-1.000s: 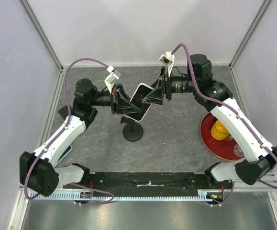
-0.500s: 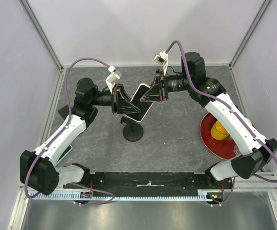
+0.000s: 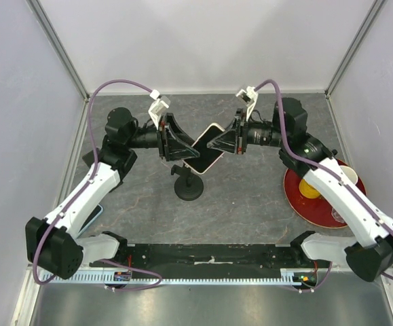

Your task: Place the phone on the phone stand

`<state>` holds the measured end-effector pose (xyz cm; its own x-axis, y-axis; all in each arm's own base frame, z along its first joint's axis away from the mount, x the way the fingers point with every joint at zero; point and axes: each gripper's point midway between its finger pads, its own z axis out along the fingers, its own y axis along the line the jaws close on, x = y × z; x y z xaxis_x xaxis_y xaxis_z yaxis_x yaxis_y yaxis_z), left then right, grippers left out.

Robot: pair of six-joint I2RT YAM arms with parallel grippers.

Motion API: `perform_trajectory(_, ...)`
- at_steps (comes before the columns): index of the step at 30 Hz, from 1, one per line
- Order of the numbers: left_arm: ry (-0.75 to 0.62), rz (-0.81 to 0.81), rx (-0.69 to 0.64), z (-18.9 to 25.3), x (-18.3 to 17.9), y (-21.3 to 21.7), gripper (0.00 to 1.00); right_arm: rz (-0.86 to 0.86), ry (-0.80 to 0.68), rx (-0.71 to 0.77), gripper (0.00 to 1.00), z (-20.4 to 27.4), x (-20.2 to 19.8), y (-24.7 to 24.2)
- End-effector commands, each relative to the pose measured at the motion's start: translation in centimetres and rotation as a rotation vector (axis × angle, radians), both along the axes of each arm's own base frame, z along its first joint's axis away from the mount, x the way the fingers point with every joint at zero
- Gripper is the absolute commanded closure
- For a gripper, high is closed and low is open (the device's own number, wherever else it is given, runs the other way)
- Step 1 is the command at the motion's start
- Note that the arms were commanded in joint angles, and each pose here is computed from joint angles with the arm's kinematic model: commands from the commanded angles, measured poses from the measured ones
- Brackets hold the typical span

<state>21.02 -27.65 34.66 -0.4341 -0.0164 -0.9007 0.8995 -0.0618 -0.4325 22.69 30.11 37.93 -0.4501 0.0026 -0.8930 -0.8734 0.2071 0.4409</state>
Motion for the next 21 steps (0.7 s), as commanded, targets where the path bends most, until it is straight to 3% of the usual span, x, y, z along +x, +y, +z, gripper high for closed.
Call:
perform_trajectory(1,-0.185,0.253,0.023,3.7,2.0,1.6,0.46,-0.336,-0.133,0.114,1.00,4.0,1.8,-3.8)
perform_trajectory(5,-0.127,0.641,0.173,1.5,5.4,5.5,0.49,-0.484,-0.111,0.105,1.00,2.4,1.2,-6.8)
perform_trajectory(8,-0.099,0.773,0.313,-1.9,5.9,8.1,0.51,-0.494,-0.107,0.063,1.00,0.9,0.5,-7.5)
perform_trajectory(13,-0.052,0.801,0.486,-8.1,5.3,9.6,0.54,-0.442,-0.132,0.055,1.00,0.6,-0.8,-7.5)
perform_trajectory(21,-0.094,0.719,0.600,-12.2,2.6,8.1,0.52,-0.368,-0.145,0.074,1.00,0.7,-2.3,-7.1)
